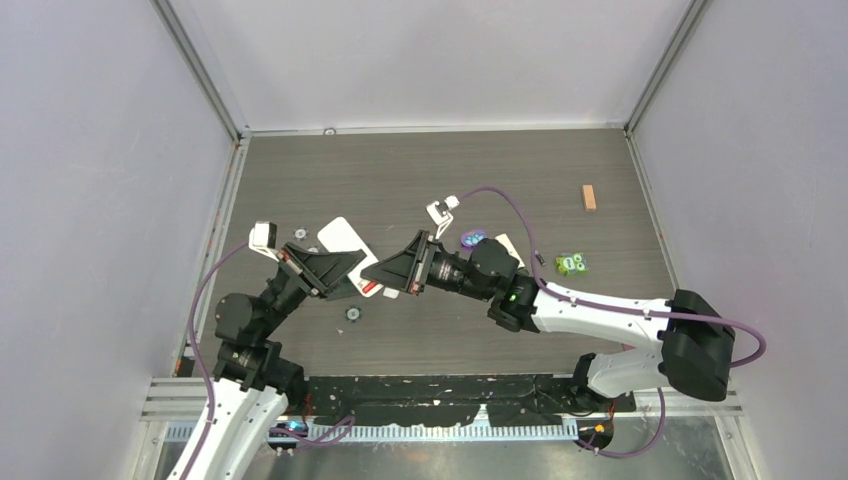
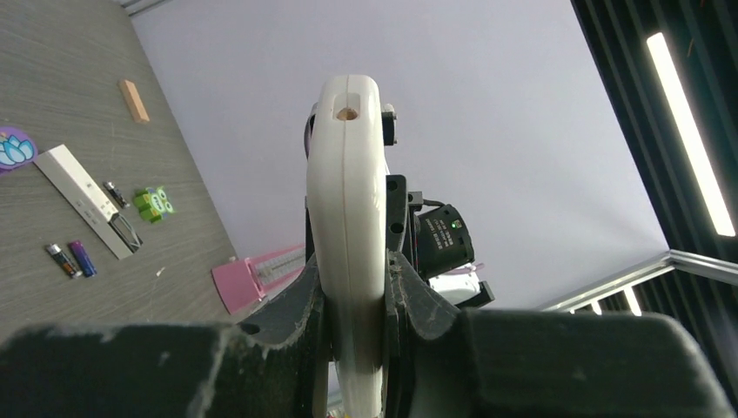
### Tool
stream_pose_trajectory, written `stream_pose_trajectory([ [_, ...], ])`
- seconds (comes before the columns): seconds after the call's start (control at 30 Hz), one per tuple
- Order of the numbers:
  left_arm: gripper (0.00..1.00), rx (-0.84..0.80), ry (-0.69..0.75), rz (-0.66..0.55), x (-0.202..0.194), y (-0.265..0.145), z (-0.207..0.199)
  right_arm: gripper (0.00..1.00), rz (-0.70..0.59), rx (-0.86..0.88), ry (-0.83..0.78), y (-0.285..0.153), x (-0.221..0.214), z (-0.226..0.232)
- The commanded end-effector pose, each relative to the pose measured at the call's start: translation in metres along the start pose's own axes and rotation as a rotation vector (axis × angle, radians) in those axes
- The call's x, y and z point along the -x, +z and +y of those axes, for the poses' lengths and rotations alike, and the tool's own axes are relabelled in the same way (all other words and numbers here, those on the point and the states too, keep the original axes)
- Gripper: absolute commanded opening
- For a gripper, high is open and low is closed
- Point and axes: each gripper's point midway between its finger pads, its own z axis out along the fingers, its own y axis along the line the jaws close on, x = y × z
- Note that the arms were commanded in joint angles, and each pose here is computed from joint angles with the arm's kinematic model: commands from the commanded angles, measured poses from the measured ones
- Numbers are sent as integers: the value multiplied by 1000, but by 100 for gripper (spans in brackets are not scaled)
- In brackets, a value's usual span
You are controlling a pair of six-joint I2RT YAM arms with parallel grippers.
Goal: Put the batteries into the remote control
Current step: Adjust the remote control.
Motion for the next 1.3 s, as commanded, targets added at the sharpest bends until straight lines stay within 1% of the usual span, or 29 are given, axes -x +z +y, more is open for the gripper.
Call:
stream_pose_trajectory([
  [0.0,20,-67,39,-21,3,-2,-17,11,-35,71,-16,4,11,27],
  [0.07,37,-35,41,-32,4,-2,-9,6,-25,65,-32,2,10,26],
  [0.1,46,-23,45,-39,5,-2,-6,6,-19,66,-38,1,10,25],
  [0.17,57,-11,54,-42,6,-2,-1,5,11,55,-52,-2,7,21],
  [0.27,64,2,71,-24,3,-1,4,5,71,71,-84,-11,4,24],
  [0.37,66,21,91,16,-2,-1,8,5,144,62,-123,-23,0,23],
  [0.4,66,29,98,36,-4,0,9,5,147,72,-151,-26,4,27],
  [0.43,66,30,104,62,-8,0,10,5,197,71,-154,-30,-3,27],
  [0.47,65,34,106,78,-9,0,10,5,211,83,-178,-32,-1,31],
  [0.5,64,36,106,92,-11,0,10,5,260,83,-177,-36,-8,30],
  [0.57,59,33,94,122,-14,2,10,5,299,96,-200,-42,-12,32],
  [0.67,52,22,86,183,-21,4,7,6,330,95,-191,-48,-14,28],
  [0.73,49,18,79,194,-22,5,6,6,346,115,-180,-49,-15,30],
  [0.8,48,10,80,208,-24,4,5,5,365,131,-166,-49,-15,32],
  [0.87,43,2,78,228,-27,4,2,5,378,140,-150,-48,-15,33],
  [0.93,37,-4,75,253,-30,3,1,5,380,132,-125,-47,-12,30],
  [0.97,31,-6,73,264,-31,3,0,6,378,126,-121,-46,-11,28],
  [1.03,16,-2,68,279,-33,2,1,7,375,113,-113,-45,-8,24],
  [1.1,1,-1,66,285,-34,3,1,16,362,105,-120,-45,-5,23],
  [1.13,0,-2,65,288,-34,3,1,25,359,89,-129,-46,-4,20],
  [1.17,0,-1,65,286,-34,3,1,39,341,75,-141,-45,0,19],
  [1.2,0,-1,66,282,-33,3,1,46,337,52,-156,-47,1,16],
  [1.23,0,2,65,274,-32,4,2,58,323,20,-157,-48,4,11],
  [1.27,0,4,66,266,-31,4,3,63,310,25,-188,-50,7,14],
])
